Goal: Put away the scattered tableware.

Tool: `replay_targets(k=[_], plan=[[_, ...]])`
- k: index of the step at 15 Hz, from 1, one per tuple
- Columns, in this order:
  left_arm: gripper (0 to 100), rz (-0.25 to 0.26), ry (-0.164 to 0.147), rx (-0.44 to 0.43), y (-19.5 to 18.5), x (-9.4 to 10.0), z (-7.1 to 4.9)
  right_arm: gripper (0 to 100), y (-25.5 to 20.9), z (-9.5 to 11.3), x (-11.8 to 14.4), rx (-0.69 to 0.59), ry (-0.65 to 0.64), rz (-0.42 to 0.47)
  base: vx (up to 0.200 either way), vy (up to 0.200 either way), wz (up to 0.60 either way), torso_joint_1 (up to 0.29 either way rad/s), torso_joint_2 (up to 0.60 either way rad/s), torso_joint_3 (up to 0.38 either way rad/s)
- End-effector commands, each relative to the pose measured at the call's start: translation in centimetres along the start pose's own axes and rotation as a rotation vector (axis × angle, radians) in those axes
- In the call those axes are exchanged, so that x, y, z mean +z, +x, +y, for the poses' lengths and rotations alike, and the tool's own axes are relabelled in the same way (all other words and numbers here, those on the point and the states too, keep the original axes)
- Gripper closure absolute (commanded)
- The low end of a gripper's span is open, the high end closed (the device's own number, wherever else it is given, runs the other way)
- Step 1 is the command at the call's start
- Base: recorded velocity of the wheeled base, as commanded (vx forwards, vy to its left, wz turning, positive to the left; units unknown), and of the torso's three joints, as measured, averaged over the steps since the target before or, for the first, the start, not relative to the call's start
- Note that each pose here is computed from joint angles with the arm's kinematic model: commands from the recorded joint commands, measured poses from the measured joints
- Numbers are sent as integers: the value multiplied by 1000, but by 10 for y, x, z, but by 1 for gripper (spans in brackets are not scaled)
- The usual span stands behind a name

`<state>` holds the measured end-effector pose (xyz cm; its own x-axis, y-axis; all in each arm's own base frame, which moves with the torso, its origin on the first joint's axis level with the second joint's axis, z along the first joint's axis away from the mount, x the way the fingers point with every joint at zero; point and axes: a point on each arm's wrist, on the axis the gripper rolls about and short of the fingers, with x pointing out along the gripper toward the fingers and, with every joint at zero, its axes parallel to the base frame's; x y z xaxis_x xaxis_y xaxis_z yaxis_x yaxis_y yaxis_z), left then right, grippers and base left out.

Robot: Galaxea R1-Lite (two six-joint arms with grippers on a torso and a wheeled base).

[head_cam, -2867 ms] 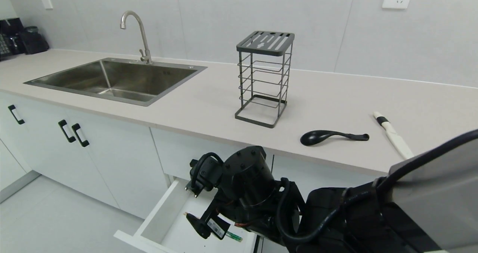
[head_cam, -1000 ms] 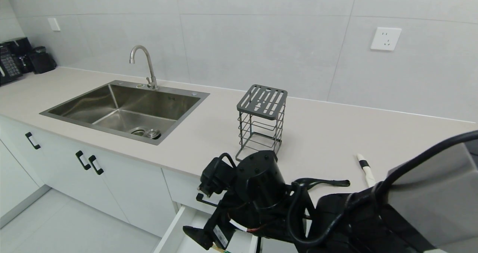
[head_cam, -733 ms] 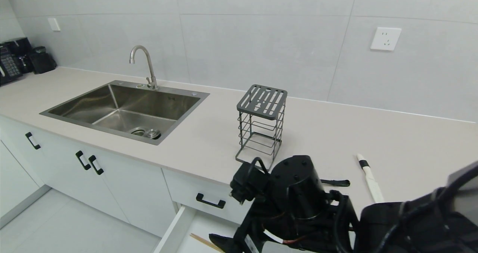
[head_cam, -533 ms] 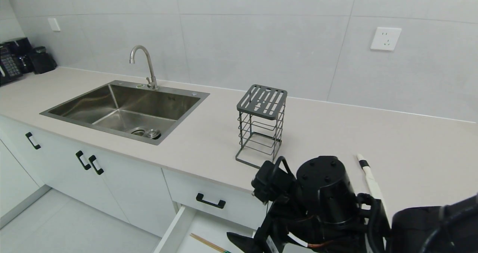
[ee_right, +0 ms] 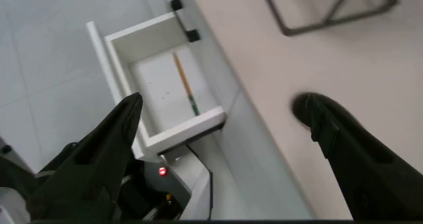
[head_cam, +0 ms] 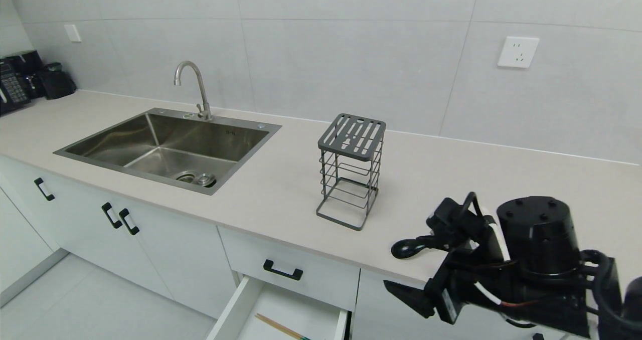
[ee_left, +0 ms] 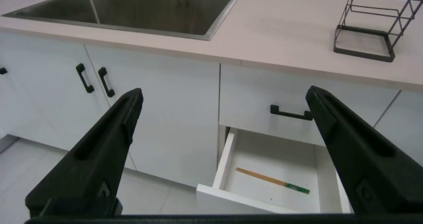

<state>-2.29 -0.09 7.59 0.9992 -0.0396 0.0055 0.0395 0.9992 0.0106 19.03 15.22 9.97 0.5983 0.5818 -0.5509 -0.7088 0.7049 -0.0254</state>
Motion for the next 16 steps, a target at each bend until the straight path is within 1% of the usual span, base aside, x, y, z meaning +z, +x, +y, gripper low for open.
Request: replay_targets(k=[1,3,5,7,9,12,13,14,15,16], plan=[[0,1,0,0,0,0,0,0,-24,-16,-9,-60,32,-8,0,0,0,0,0,0],[0,1,0,0,0,0,0,0,-34,-25,-19,-94,37,21,0,0,0,0,0,0],[0,1,0,0,0,0,0,0,-37,-31,-22,-119,54,33,0,0,0,0,0,0],[0,1,0,0,0,0,0,0,-38,-43,-24,-167,61,42,0,0,0,0,0,0],[0,1,0,0,0,0,0,0,-32,-53,-32,-195,69,91,0,0,0,0,0,0],[0,1,0,0,0,0,0,0,-25,-58,-36,-201,79,125,0,0,0,0,0,0],[0,1,0,0,0,0,0,0,-22,-62,-40,-208,77,151,0,0,0,0,0,0],[0,1,0,0,0,0,0,0,-22,-62,-40,-208,77,151,0,0,0,0,0,0],[0,1,0,0,0,0,0,0,-11,-72,-37,-222,50,163,0,0,0,0,0,0],[0,1,0,0,0,0,0,0,-4,-78,-33,-230,46,157,0,0,0,0,0,0]])
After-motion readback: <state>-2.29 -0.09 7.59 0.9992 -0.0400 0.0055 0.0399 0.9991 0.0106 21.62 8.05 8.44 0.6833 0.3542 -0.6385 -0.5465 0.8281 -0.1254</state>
